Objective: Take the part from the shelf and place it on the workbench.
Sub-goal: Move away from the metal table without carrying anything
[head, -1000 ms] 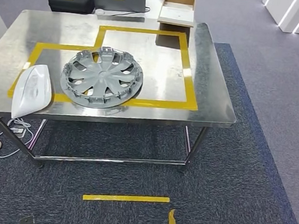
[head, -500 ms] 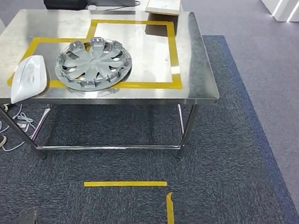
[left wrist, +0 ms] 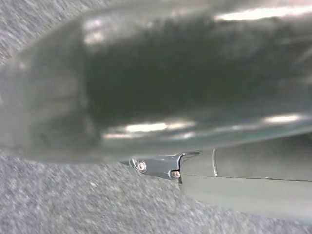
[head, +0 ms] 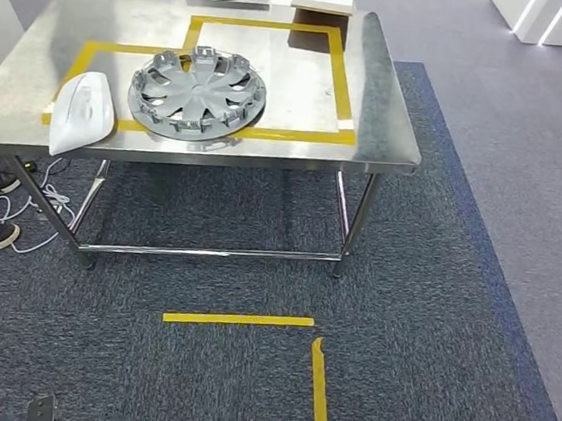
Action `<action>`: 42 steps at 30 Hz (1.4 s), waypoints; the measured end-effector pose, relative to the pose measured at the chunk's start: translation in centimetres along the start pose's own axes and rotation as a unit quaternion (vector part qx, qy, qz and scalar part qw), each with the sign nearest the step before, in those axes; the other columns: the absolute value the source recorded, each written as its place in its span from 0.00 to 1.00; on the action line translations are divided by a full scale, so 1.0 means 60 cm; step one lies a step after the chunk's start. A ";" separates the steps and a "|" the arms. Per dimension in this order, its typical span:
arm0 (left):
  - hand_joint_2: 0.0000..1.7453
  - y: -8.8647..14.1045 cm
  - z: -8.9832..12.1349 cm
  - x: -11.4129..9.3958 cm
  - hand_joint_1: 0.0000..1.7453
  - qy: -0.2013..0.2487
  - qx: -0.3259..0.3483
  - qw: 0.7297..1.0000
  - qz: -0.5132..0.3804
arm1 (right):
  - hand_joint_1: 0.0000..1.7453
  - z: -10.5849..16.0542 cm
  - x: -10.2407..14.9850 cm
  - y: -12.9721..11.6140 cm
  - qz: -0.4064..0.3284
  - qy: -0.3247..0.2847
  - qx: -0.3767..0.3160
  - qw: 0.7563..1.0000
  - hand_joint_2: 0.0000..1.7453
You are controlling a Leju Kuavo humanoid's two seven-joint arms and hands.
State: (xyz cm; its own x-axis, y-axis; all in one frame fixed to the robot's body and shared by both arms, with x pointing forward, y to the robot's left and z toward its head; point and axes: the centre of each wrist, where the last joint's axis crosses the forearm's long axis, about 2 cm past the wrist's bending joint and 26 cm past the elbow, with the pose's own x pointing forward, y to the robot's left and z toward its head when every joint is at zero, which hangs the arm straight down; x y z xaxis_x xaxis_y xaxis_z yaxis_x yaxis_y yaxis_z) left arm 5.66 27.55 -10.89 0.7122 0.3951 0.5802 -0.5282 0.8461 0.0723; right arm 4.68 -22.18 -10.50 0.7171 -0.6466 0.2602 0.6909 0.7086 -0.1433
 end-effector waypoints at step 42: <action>0.00 0.004 0.004 -0.008 0.00 0.034 0.005 0.999 -0.034 | 0.00 0.002 -0.003 0.005 0.054 -0.039 0.053 0.996 0.00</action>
State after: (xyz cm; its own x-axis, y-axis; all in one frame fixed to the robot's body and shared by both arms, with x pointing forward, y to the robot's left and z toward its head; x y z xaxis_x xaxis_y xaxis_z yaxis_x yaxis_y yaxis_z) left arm 5.09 27.47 -10.95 0.7760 0.3606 0.5175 -0.4821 0.8682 0.1179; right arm 4.74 -21.82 -10.50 0.7746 -0.5434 0.3236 0.5932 0.8017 -0.0737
